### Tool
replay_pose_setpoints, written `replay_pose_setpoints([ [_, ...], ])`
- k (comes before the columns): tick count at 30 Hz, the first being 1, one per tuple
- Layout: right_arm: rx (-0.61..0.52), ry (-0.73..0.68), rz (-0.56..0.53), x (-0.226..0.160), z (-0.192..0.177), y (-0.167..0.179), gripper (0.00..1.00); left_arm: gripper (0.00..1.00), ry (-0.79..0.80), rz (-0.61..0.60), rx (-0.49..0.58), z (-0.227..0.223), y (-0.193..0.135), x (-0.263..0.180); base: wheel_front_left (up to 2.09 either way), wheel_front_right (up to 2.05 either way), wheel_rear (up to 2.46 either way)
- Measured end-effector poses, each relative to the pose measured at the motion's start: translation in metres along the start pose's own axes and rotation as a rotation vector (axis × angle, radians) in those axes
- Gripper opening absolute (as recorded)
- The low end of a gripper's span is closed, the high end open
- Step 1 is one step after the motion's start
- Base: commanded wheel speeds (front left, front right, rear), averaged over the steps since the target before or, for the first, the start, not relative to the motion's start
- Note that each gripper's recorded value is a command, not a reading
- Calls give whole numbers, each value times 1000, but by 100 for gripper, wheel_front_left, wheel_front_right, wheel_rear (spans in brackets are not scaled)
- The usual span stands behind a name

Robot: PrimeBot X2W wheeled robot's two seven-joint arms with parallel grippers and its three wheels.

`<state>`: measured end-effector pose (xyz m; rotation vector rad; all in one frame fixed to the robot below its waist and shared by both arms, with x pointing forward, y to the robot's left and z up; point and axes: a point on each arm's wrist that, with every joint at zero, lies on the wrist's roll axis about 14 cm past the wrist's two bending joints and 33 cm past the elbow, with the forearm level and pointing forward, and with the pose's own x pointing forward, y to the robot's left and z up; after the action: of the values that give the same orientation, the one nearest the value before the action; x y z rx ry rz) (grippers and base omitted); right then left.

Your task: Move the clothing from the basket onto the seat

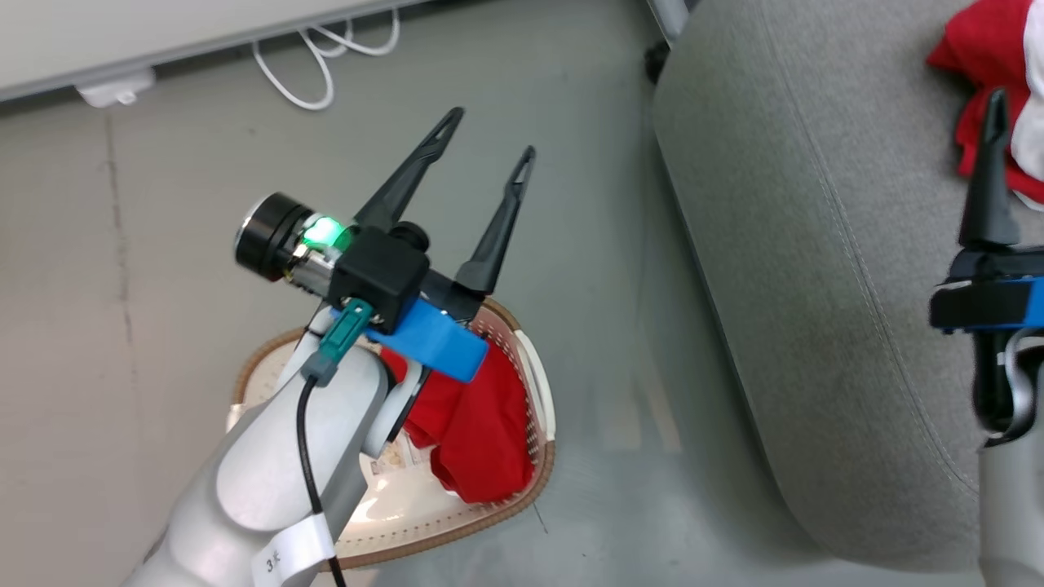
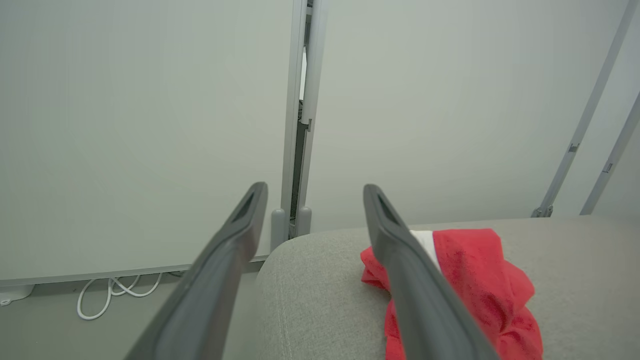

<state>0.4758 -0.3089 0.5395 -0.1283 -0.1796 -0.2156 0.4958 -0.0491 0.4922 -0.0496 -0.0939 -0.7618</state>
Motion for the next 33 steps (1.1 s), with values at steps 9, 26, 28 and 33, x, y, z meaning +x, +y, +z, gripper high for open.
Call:
replay_pose_setpoints([
  [9,84,-44,196,-8,23,74,100,100,-32,268,34,34,52,-64,0,0,0],
  [26,186,13,315,-63,23,123,100,100,-25,573,44,47,83,-175,0,0,0],
  [28,197,25,309,-68,20,122,100,100,-23,587,39,46,82,-182,0,0,0],
  [33,207,57,304,-80,11,121,100,100,-10,606,33,42,80,-195,0,0,0],
])
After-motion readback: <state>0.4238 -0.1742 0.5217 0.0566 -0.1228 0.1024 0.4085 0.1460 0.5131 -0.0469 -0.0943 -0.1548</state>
